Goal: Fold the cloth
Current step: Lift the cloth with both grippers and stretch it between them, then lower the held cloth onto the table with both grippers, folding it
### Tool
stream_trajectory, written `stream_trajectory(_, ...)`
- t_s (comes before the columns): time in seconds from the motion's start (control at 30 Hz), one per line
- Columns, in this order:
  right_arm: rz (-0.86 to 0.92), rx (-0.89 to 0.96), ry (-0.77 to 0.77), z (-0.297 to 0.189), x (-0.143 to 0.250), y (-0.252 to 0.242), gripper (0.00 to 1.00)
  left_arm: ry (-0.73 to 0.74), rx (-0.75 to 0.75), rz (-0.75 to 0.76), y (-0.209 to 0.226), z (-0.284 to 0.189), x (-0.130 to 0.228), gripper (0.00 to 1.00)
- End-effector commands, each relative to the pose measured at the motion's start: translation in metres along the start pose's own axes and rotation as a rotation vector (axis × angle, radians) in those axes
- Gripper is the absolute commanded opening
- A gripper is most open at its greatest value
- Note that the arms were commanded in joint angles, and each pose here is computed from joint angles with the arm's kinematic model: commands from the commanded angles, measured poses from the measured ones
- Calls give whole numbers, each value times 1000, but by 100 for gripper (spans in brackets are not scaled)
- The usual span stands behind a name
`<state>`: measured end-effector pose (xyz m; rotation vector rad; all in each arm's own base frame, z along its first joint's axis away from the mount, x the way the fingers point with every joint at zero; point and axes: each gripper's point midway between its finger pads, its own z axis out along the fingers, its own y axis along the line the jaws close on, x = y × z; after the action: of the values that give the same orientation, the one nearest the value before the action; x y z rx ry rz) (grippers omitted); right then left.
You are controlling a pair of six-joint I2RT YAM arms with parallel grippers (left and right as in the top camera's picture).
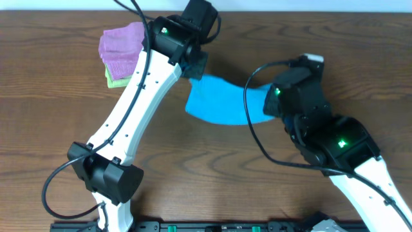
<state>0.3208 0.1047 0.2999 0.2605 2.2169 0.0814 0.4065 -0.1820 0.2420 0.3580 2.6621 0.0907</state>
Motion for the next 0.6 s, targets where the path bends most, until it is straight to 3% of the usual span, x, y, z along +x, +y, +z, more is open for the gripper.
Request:
stream_trajectory(0.0, -72, 66, -104, 9, -30, -9, 2, -98, -16, -12, 9, -3, -24, 6)
stream_trajectory(0.3, -78, 119, -223, 51, -76, -22, 1, -260, -43, -134, 60, -2, -71, 6)
stream_trajectory(0.43, -106, 111, -150, 55, -60, -25, 2, -116, -28, -118, 62, 5, -36, 6)
stream_trajectory(0.57, -142, 98, 50, 60, -13, -31, 2, 79, 66, -87, 39, 8, 10, 6)
